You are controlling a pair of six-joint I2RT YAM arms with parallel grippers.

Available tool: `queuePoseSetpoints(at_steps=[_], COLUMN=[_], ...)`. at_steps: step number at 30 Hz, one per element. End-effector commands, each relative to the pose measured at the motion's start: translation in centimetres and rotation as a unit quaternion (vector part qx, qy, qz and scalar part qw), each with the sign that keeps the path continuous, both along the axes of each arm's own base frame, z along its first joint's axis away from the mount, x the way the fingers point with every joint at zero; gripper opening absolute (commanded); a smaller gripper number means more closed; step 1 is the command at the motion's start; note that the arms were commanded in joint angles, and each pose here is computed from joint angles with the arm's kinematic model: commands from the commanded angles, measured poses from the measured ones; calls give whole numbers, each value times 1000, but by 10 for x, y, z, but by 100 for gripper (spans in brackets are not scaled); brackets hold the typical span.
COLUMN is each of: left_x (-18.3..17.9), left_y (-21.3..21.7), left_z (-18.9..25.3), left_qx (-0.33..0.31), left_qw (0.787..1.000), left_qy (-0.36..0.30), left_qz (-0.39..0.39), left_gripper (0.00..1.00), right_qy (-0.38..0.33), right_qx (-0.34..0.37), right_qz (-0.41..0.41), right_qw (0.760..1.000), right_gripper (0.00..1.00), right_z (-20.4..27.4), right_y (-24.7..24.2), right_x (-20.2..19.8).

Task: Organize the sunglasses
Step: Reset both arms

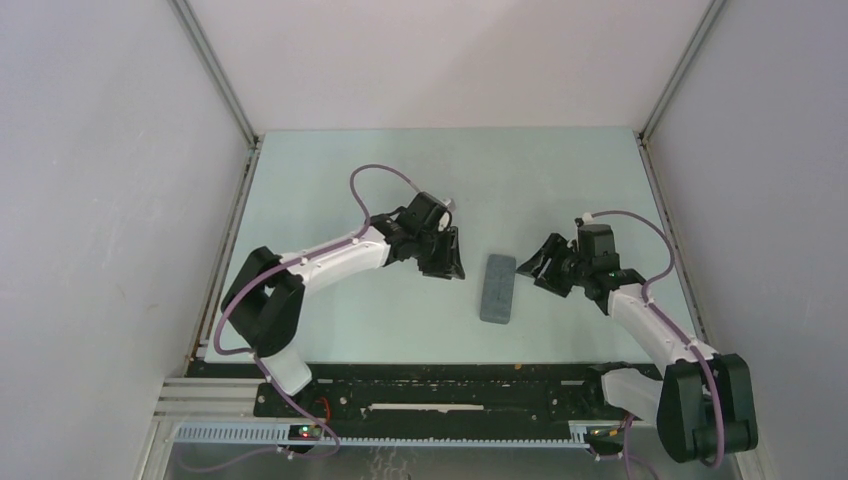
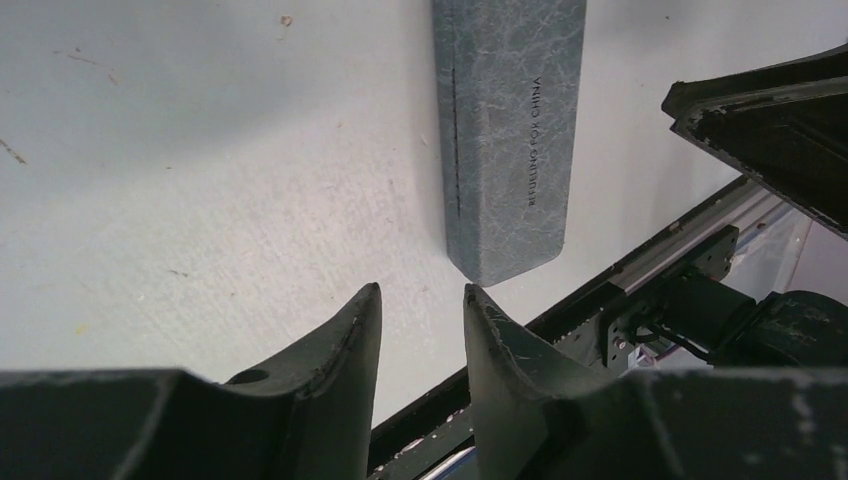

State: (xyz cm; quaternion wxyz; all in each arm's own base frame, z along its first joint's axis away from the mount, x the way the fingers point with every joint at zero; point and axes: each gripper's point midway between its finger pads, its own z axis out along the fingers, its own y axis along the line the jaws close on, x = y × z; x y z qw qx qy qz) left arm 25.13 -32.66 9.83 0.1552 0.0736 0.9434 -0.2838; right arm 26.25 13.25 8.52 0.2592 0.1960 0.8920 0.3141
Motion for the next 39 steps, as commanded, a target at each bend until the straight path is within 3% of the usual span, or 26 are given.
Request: queuePoseSetpoints(at_steps=[1,5,14,20,29,35,39], left_x=[13,15,15,23,14,10,10], left_y=[-11,-2,53,106,172,185,187], left_z=[18,21,60,95,157,162,158], left_qx=[-10,2,22,28,12,29,33], left_qw=[1000,999,989,968,919,911,911], left_qy=[-27,-41,-124,-202,-322,-337,-333], left_qz=[2,20,72,148,229,235,242], left_gripper=[41,41,40,39,40,40,39], right_qy=[3,7,-53,-122,-209,-215,-210], right_qx=[-83,-141,-195,-201,-259,-259,-264], right_qz=[-27,-25,-23,-30,-172,-264,-277], right_qw=[996,990,979,971,927,904,900], right_gripper=[69,83,85,86,89,91,91], right_z=[-4,-4,22,60,128,143,143], right_y=[-27,-27,-10,-14,-82,-125,-134], right_x=[-3,-10,-9,-2,-2,-9,-5])
